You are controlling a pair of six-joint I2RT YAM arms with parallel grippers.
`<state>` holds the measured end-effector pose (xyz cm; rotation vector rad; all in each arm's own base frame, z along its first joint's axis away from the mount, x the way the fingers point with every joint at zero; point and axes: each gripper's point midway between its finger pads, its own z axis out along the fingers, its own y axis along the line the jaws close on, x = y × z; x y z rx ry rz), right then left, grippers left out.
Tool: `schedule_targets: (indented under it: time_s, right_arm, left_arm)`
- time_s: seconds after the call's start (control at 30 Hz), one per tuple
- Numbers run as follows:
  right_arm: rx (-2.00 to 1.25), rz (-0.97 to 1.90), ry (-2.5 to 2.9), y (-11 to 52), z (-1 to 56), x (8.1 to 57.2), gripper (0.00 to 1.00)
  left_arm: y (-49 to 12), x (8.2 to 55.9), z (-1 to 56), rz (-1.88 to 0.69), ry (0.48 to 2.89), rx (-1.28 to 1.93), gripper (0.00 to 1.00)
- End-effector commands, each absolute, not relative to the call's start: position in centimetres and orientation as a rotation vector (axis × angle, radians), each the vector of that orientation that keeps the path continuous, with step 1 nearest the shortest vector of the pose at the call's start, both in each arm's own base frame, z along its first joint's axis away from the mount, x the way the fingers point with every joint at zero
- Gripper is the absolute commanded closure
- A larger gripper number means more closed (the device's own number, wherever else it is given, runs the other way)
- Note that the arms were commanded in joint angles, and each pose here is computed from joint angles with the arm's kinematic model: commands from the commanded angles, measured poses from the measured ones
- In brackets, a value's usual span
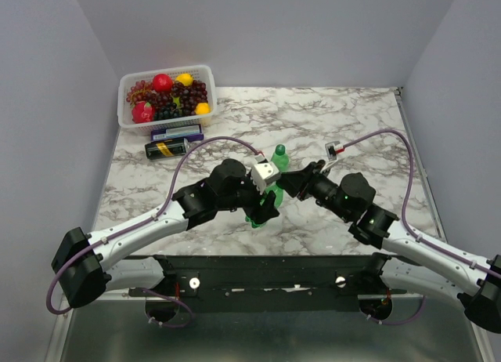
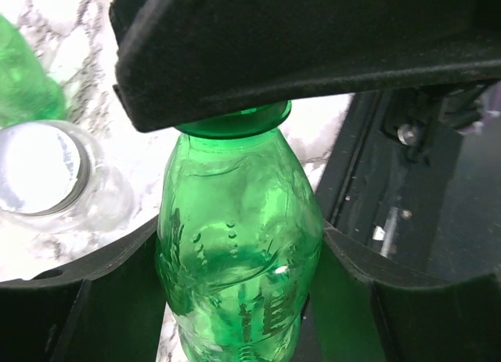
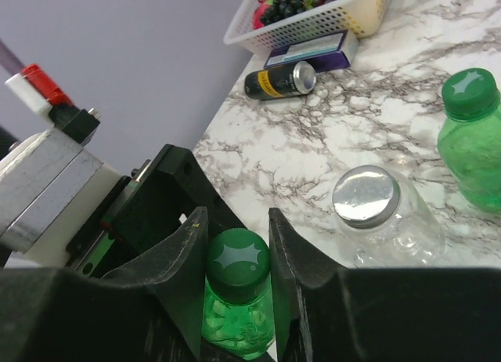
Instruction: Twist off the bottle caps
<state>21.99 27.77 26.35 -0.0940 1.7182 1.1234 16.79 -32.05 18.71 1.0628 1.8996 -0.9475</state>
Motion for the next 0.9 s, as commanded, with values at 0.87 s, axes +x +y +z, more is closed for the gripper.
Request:
schedule_targets:
  time_s: [0.87]
  right_arm:
    - [-0.726,1.384,1.247,28.1,31.3,12.0,0.99]
  left_arm:
    - [-31.8,5.2,29.3,-1.854,1.255,1.500,0.89]
